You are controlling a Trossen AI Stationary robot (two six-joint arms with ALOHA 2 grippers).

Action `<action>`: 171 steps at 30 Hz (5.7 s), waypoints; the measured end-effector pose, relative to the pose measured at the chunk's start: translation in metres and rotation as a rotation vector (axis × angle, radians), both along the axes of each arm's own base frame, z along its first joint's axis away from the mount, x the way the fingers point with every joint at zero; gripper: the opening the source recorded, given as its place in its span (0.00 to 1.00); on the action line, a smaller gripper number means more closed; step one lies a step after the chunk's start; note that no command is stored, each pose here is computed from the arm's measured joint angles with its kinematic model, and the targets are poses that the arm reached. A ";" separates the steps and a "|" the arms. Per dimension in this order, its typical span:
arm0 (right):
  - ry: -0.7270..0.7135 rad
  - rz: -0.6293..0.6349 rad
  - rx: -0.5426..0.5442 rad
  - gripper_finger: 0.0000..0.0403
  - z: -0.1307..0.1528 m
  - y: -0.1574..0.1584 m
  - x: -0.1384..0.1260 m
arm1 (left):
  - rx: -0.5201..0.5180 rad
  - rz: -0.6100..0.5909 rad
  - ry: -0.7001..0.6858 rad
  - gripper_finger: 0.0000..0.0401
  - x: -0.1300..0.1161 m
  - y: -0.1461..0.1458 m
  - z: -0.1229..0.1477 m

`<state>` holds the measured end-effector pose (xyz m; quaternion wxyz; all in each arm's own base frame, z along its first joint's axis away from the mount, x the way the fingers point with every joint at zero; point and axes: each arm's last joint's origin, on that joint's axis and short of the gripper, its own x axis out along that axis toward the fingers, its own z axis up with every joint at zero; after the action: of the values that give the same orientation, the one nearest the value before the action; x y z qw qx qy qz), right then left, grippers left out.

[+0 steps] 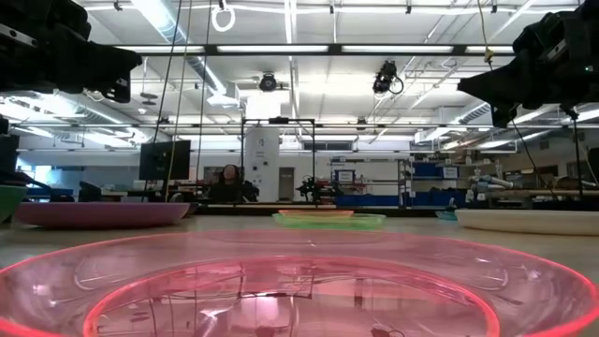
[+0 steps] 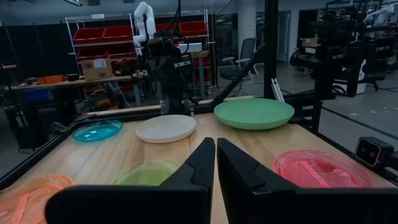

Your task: Stack plastic plates

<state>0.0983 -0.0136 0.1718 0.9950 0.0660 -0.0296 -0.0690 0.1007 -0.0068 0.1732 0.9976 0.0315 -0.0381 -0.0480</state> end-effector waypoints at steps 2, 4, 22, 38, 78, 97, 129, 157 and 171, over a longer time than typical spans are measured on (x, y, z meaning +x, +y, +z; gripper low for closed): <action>0.001 0.000 0.000 0.07 0.000 0.000 0.000 | 0.000 0.000 0.000 0.07 0.000 0.000 0.000; 0.000 0.000 0.000 0.07 0.000 0.000 0.000 | 0.000 0.000 0.000 0.07 0.000 0.000 0.000; 0.000 0.000 0.000 0.07 0.000 0.000 0.000 | 0.000 0.000 0.000 0.07 0.000 0.000 0.000; 0.000 0.000 0.000 0.07 0.000 0.000 0.000 | 0.000 0.000 0.000 0.07 0.000 0.000 0.000; -0.229 -0.102 0.108 0.07 0.019 -0.003 -0.004 | 0.000 0.000 0.000 0.07 0.000 0.000 0.000; -0.574 -0.040 0.331 0.07 0.045 -0.002 -0.015 | 0.000 0.000 0.000 0.07 0.000 0.000 0.000; 0.033 -0.073 0.200 0.01 0.066 0.101 0.093 | 0.000 0.000 0.000 0.07 0.000 0.000 0.000; 0.553 0.027 0.302 0.10 0.062 0.252 0.213 | 0.000 0.000 0.006 0.07 0.000 0.000 -0.001; 0.828 0.157 0.663 0.40 0.035 0.255 0.224 | 0.000 0.000 0.004 0.07 0.000 0.000 0.000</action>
<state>0.3228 0.2416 0.2072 0.8514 0.3462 0.3936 -0.0204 0.1009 -0.0069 0.1729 0.9977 0.0315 -0.0362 -0.0482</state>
